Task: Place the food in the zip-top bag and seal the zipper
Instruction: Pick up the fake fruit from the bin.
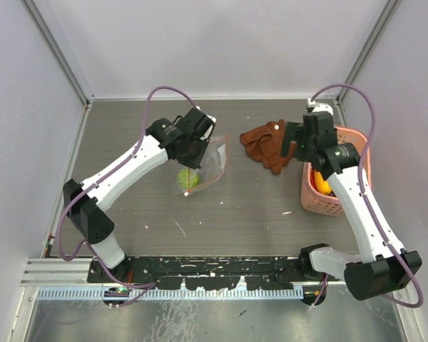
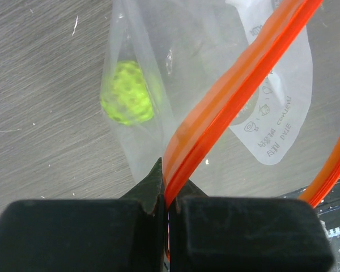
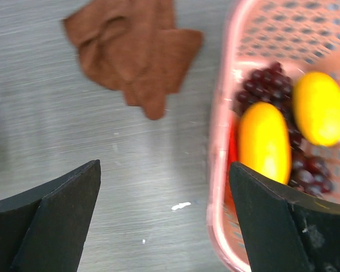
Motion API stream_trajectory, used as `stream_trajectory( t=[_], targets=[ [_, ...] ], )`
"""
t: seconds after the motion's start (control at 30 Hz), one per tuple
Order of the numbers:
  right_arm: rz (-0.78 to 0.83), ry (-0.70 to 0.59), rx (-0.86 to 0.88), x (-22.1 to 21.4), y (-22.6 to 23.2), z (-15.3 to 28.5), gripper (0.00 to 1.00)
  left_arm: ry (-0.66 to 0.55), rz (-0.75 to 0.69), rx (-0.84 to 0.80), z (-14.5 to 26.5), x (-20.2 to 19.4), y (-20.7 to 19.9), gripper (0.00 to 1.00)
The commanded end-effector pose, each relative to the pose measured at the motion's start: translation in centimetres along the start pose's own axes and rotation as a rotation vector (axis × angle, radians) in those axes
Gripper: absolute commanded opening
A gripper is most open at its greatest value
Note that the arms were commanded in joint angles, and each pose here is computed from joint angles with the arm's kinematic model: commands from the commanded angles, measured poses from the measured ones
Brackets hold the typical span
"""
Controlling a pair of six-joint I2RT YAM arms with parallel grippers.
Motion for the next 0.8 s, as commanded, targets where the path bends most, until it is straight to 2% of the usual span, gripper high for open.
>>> stream_trajectory(
  t=[0.0, 0.27, 0.37, 0.77],
  targets=[
    [-0.058, 0.081, -0.152, 0.2, -4.1, 0.2, 0.98, -0.035, -0.005, -0.014, 0.3, 0.3, 0.2, 0.0],
    [-0.239, 0.247, -0.212, -2.5, -9.2, -2.8, 0.91, -0.028, -0.003, -0.021, 0.3, 0.1, 0.2, 0.0],
    [-0.287, 0.301, -0.234, -3.9, -10.3, -4.2, 0.84, -0.023, -0.002, -0.02, 0.3, 0.1, 0.2, 0.0],
    [-0.334, 0.422, -0.114, -7.3, -9.9, -9.3, 0.83, 0.004, -0.006, -0.014, -0.3, 0.0, 0.2, 0.0]
  ],
)
Point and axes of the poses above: each gripper's point midway between its finger pads, its own z axis back along the fingers, its own y axis along the line the jaws close on, x = y × z, the point moved 10 cm from there along z, back along the fingers, and after that the axes turned 15 degrees about z, right-handed, at the moved point
